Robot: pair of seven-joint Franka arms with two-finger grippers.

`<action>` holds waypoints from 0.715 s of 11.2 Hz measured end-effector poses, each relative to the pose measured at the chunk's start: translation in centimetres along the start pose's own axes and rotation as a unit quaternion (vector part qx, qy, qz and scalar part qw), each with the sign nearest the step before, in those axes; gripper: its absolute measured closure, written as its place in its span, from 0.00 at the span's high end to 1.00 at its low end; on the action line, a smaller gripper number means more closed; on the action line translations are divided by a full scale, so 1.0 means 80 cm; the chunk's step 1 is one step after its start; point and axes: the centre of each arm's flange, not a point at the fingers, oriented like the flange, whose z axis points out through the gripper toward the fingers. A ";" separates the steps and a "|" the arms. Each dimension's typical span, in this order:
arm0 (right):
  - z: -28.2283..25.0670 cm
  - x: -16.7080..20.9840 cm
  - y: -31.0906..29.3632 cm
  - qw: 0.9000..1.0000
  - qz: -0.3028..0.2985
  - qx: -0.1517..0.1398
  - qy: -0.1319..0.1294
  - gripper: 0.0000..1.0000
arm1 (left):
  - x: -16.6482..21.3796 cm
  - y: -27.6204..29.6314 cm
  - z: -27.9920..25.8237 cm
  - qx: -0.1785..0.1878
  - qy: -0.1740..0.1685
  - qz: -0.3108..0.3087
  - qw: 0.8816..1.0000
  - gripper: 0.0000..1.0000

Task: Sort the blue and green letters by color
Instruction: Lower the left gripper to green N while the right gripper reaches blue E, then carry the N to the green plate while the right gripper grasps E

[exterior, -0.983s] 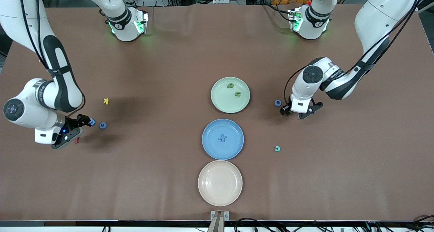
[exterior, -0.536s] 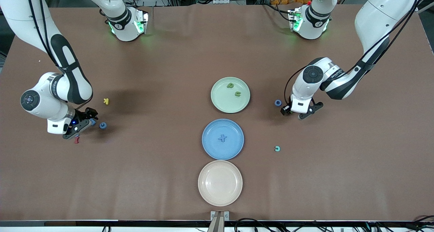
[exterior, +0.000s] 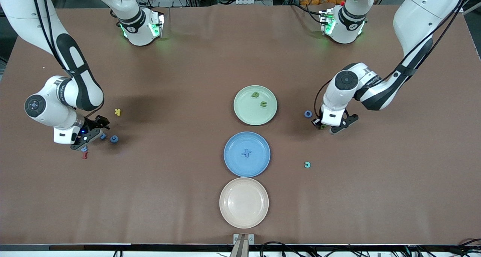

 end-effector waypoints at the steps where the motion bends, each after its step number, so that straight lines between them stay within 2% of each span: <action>1: -0.001 -0.001 0.000 1.000 0.001 0.000 0.000 1.00 | -0.006 0.009 -0.010 -0.007 0.005 0.007 1.000 0.33; 4: 0.001 -0.007 0.002 1.000 0.005 0.002 -0.001 1.00 | -0.037 0.046 -0.044 -0.034 0.013 0.012 0.999 0.33; 8: 0.011 -0.011 -0.001 1.000 0.005 -0.007 0.004 1.00 | -0.127 0.113 -0.087 -0.073 0.008 0.023 0.997 0.33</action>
